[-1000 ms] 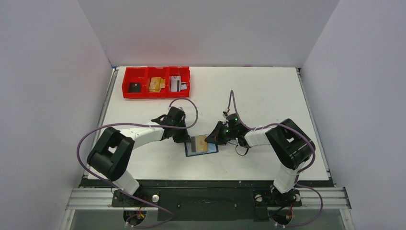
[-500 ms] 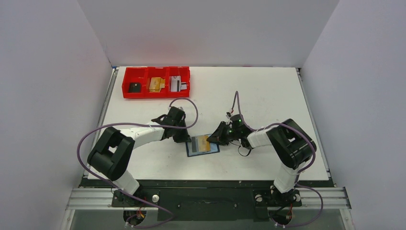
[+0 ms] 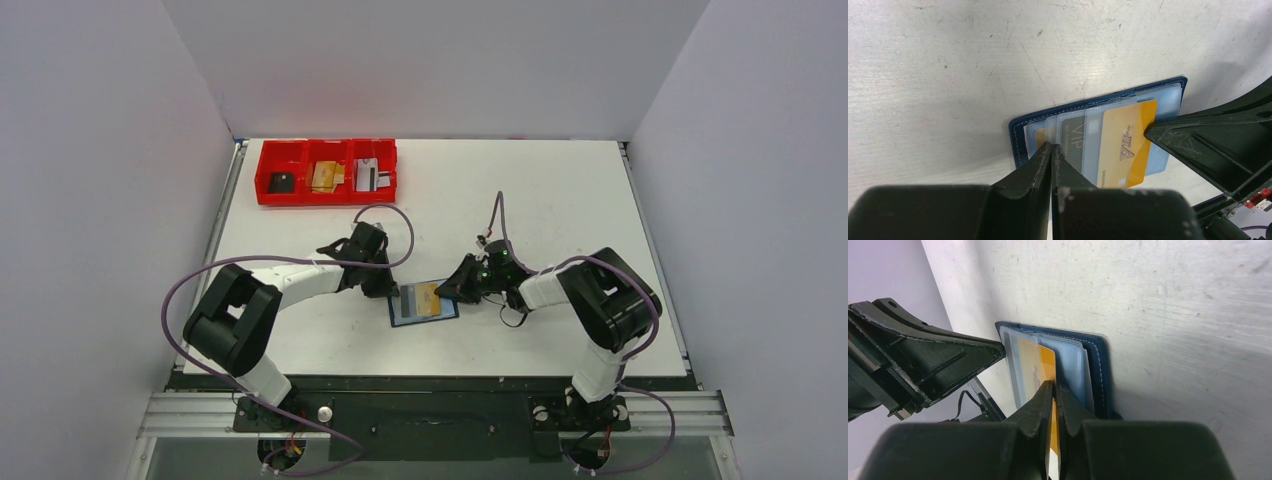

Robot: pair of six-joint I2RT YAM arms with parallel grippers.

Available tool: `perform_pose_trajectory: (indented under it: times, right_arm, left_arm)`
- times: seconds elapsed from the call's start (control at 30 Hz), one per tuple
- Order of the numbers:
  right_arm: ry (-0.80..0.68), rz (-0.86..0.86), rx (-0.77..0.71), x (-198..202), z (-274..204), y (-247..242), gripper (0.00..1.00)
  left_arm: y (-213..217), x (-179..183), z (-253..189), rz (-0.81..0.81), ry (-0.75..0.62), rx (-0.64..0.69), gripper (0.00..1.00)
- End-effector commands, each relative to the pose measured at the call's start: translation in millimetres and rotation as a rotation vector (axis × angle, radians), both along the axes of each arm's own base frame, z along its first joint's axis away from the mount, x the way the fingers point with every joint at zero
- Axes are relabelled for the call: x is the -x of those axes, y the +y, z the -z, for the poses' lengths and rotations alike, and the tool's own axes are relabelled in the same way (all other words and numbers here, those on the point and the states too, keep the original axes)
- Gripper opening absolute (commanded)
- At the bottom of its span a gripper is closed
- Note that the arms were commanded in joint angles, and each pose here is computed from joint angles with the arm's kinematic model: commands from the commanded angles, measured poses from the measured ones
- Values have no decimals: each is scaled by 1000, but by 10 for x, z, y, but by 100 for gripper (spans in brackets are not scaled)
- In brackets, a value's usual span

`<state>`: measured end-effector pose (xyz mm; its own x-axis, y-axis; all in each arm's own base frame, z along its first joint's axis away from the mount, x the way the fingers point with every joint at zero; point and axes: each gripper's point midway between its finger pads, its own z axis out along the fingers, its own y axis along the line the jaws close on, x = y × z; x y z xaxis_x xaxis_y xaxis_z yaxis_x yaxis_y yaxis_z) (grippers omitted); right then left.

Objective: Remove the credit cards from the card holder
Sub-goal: Remove the credit card from the card holder.

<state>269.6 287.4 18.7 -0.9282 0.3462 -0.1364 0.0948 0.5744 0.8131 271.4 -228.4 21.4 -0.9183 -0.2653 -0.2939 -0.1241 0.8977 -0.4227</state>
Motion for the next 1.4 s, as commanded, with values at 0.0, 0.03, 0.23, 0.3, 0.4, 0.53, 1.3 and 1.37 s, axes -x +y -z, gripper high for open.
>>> perform_pose_trajectory:
  times: [0.0, 0.03, 0.23, 0.3, 0.4, 0.53, 1.3, 1.37]
  right_arm:
    - [-40, 29, 37, -64, -11, -158, 0]
    - [-50, 33, 40, -85, -35, -185, 0]
    - [-66, 47, 90, -97, -63, -351, 0]
    - [-72, 53, 99, -98, -88, -398, 0]
    - [-83, 57, 104, -108, -149, -435, 0]
    - [-96, 53, 90, -123, -250, -419, 0]
    - [-218, 46, -269, -441, -1557, -36, 0]
    - [-223, 49, -308, -471, -1672, -4, 0]
  left_arm:
    - [324, 231, 321, -3, 99, -164, 0]
    - [325, 231, 320, -3, 99, -165, 0]
    - [319, 215, 292, -2, 91, -163, 0]
    - [317, 207, 275, -1, 87, -162, 0]
    - [297, 179, 232, 2, 78, -157, 0]
    - [247, 113, 104, 11, 52, -142, 0]
    - [-268, -331, -1487, 140, -177, 439, 42]
    - [-295, -326, -1570, 150, -184, 511, 43]
